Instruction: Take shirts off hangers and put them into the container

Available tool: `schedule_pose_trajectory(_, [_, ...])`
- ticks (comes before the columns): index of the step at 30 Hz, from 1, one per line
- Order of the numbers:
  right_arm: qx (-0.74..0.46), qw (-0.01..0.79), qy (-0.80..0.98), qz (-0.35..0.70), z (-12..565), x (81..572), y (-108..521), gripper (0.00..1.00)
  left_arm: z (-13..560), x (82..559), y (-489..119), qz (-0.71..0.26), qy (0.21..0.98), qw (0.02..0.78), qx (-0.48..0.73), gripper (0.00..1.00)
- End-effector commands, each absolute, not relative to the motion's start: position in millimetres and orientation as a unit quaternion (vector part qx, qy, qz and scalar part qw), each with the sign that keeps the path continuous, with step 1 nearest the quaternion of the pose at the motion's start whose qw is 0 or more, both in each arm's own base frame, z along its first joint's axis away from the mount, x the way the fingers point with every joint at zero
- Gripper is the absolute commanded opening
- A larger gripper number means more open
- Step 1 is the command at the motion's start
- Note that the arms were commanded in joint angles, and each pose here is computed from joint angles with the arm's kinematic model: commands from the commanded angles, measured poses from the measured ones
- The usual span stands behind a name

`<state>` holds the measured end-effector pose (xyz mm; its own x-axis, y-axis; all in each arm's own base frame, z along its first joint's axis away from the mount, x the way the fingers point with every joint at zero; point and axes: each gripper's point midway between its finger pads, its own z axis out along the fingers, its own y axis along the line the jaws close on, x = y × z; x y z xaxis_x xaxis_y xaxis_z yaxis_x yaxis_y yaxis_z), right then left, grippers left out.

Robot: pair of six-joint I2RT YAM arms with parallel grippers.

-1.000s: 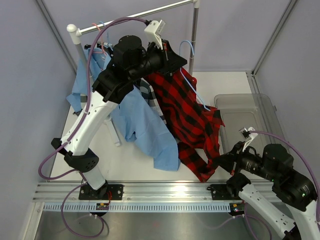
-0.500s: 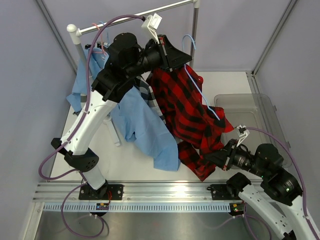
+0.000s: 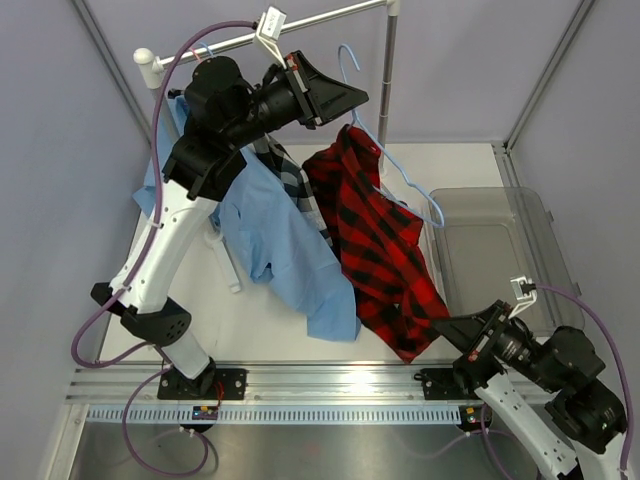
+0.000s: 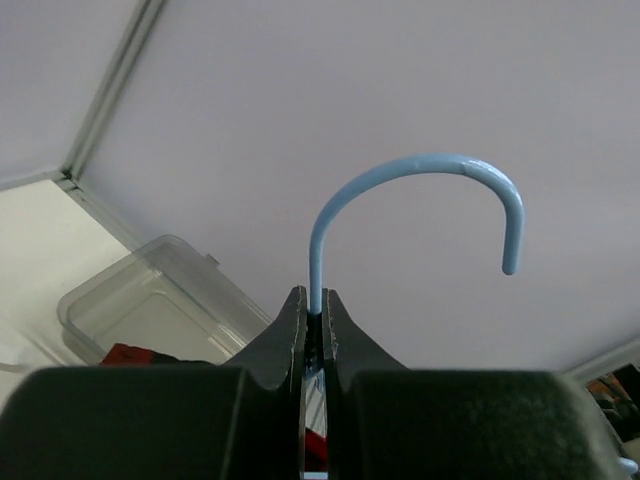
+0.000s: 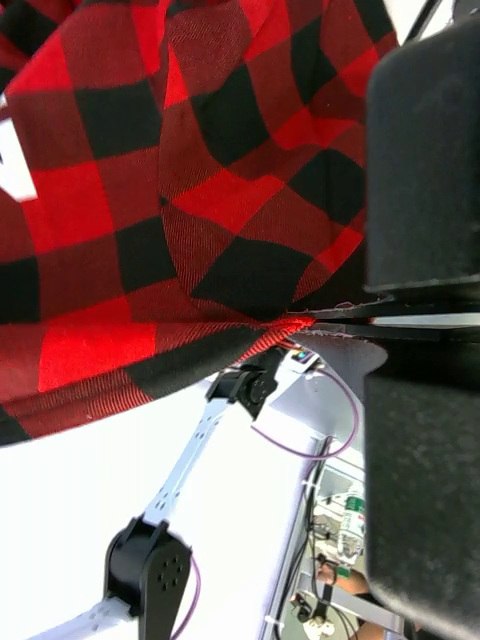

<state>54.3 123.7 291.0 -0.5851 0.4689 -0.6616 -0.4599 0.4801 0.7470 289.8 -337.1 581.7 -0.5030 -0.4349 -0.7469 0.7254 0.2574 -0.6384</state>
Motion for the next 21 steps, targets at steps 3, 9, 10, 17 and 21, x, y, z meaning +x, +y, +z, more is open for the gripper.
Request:
schedule_pose_trajectory(3, [-0.001, 0.442, 0.752, 0.489, 293, 98, 152, 0.00, 622, 231, -334, -0.676, 0.551, 0.452, 0.186, 0.00])
schedule_pose_trajectory(9, [-0.016, 0.507, 0.756, 0.414, 341, 205, 192, 0.00, 618, 163, -327, -0.749, 0.501, 0.345, 0.264, 0.00])
schedule_pose_trajectory(10, [-0.031, 0.550, 0.730, 0.405, 383, 219, 192, 0.00, 623, 150, -319, -0.749, 0.492, 0.350, 0.272, 0.00])
schedule_pose_trajectory(17, [-0.051, 0.683, 0.688, 0.237, 525, 324, 183, 0.00, 589, 159, -305, -0.651, 0.568, 0.413, 0.286, 0.00])
schedule_pose_trajectory(21, [-0.034, 0.726, 0.661, 0.187, 581, 361, 145, 0.00, 538, 205, -294, -0.531, 0.639, 0.492, 0.260, 0.00])
